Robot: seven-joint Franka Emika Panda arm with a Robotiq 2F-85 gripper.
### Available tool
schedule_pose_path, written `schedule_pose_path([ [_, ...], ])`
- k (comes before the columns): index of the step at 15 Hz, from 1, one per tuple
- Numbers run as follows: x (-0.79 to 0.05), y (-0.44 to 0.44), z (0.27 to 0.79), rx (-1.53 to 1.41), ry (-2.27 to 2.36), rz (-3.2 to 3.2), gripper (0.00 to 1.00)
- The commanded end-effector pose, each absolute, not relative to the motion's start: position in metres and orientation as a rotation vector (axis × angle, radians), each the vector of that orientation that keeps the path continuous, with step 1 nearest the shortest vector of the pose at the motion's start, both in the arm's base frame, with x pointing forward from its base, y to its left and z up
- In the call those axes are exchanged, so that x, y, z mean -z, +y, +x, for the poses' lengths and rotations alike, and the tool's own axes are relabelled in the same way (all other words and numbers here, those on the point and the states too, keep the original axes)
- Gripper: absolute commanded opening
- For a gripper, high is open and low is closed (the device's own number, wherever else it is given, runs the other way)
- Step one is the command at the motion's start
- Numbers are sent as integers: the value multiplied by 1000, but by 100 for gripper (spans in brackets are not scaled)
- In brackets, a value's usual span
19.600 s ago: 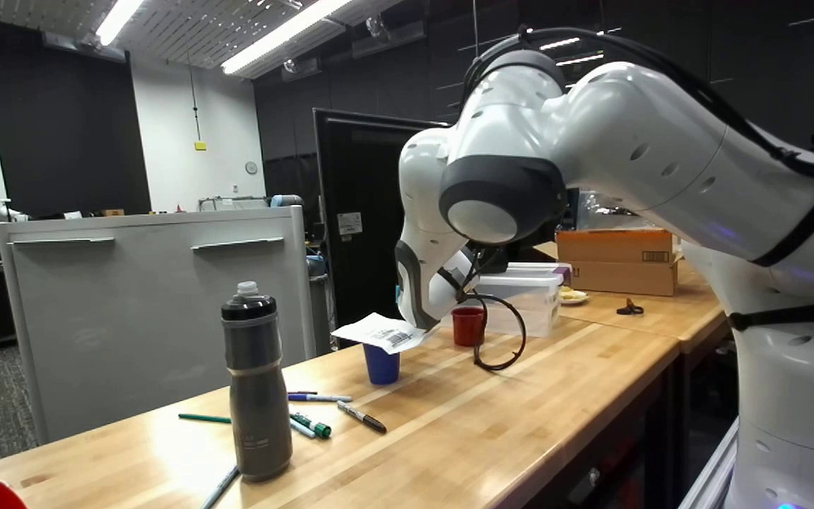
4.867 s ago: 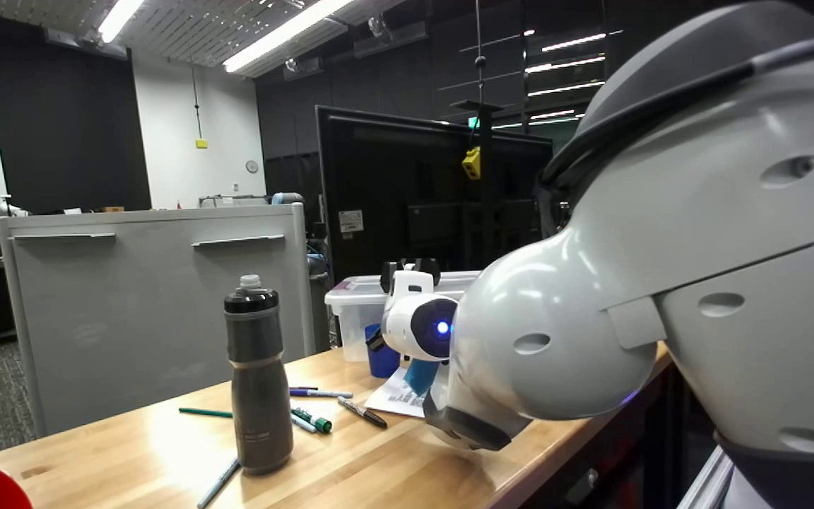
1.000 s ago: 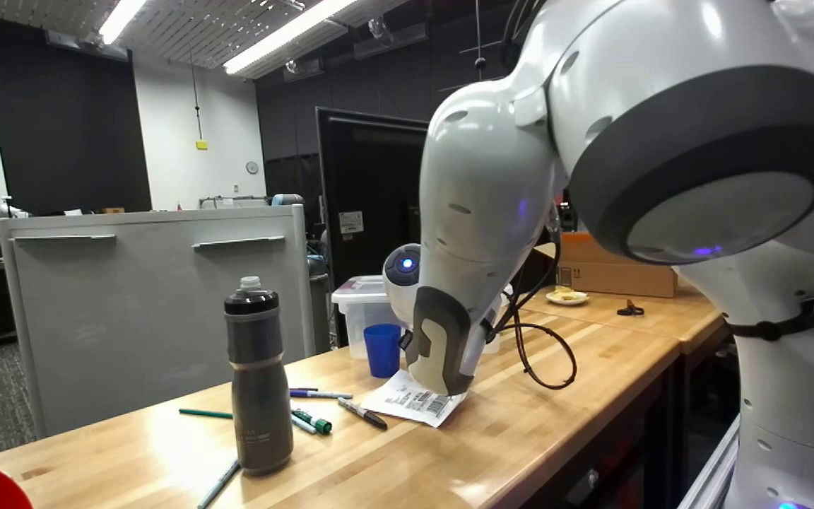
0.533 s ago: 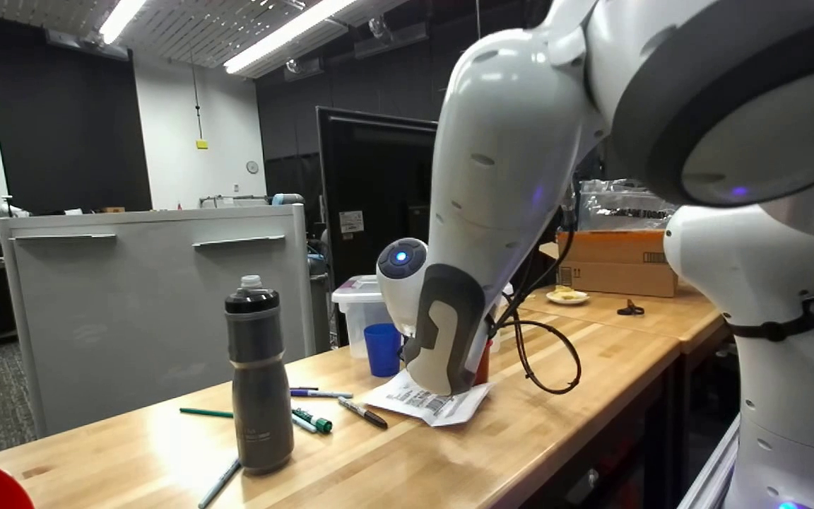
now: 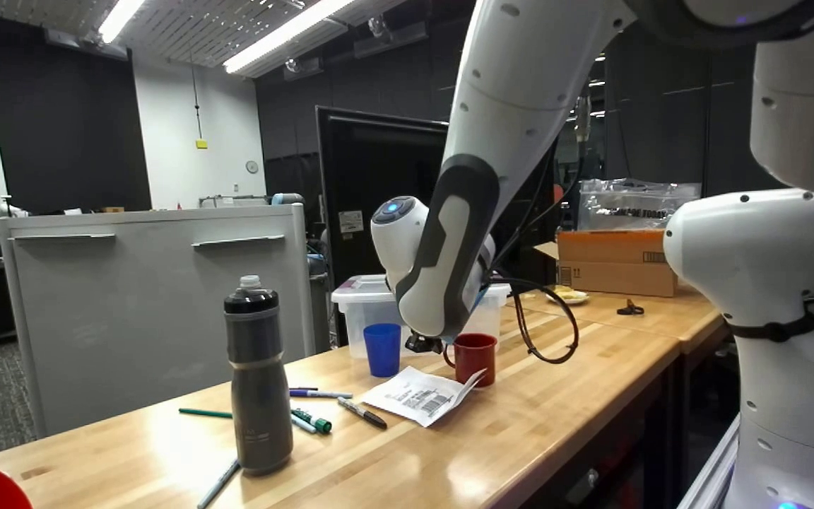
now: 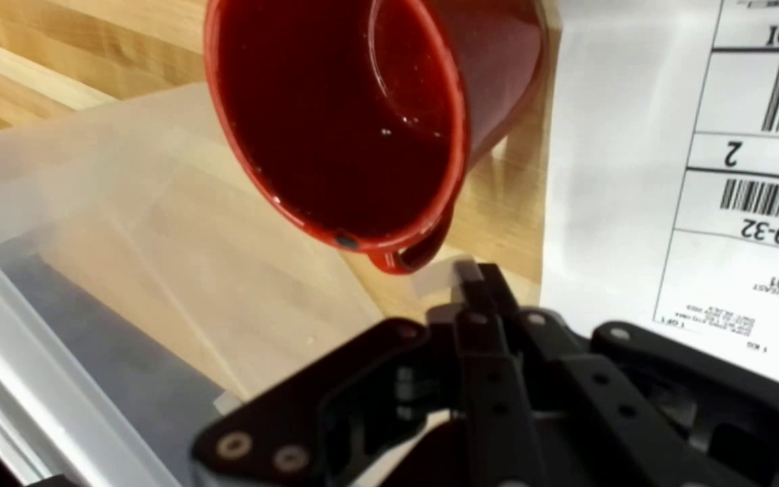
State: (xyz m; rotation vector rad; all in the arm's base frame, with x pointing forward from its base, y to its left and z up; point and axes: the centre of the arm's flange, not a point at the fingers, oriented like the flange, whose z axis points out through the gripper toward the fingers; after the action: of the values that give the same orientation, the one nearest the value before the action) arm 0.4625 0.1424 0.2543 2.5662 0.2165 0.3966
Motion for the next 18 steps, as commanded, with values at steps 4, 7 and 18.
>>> schedule_pose_path([
  [4, -285, 134, 456, -166, 267, 2717, 0],
  [7, -288, 133, 454, -127, 277, 2735, 0],
  [18, -282, 169, 435, 143, 401, 2850, 0],
])
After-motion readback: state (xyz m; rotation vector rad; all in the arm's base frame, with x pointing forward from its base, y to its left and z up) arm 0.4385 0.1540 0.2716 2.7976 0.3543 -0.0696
